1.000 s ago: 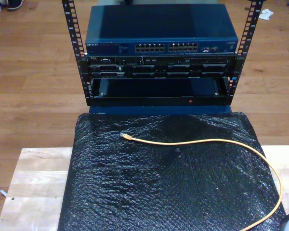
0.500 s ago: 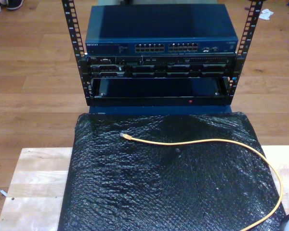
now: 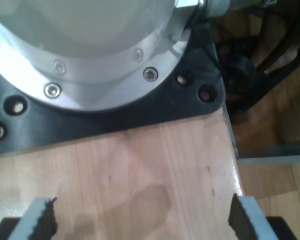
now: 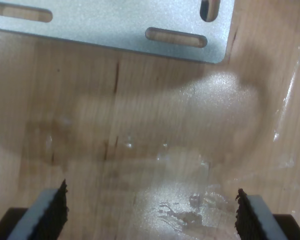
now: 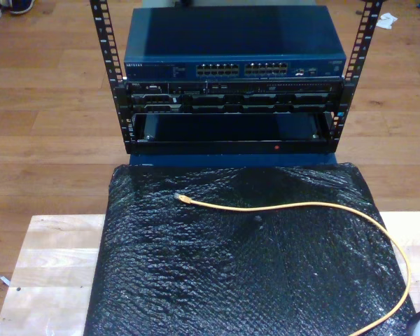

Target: Grab the cable and plug it in

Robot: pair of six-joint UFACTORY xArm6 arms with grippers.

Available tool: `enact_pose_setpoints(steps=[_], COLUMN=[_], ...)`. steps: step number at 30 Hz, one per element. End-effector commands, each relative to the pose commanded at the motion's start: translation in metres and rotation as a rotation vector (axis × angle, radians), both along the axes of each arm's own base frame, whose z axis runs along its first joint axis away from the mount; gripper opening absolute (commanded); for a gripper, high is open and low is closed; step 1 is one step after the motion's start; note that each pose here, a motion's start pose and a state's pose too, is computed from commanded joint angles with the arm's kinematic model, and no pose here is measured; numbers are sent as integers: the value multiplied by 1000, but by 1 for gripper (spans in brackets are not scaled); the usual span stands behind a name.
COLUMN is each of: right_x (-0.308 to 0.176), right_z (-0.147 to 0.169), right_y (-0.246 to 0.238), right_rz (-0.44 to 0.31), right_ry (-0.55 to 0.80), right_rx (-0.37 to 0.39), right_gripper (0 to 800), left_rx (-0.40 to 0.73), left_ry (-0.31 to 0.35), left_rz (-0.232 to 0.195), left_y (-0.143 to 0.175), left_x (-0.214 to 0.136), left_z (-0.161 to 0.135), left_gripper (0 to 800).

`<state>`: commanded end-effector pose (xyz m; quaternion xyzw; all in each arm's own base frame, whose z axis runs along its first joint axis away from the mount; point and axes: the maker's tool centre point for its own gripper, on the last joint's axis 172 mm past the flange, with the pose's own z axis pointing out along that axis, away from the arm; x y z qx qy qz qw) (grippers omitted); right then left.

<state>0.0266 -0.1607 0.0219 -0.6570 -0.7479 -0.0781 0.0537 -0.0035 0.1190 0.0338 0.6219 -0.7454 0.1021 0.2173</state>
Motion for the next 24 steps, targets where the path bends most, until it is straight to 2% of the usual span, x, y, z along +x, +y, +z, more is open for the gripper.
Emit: enact_pose_setpoints(steps=[6, 14, 17, 24], right_x=[2, -1, -1, 1], right_z=[9, 20, 24, 59], right_y=[-8, -2, -6, -11], right_rz=[-4, -23, -30, -41], right_ry=[-6, -4, -4, -3], right_rx=[-15, 39, 34, 87], right_gripper=[797, 797, 797, 796], left_rx=[-1, -31, -38, -60], left_ry=[2, 19, 24, 40], left_rz=[3, 7, 11, 20], left_y=[0, 3, 4, 12], left_x=[0, -2, -3, -3], left_z=[0, 17, 23, 48], left_gripper=[800, 800, 800, 800])
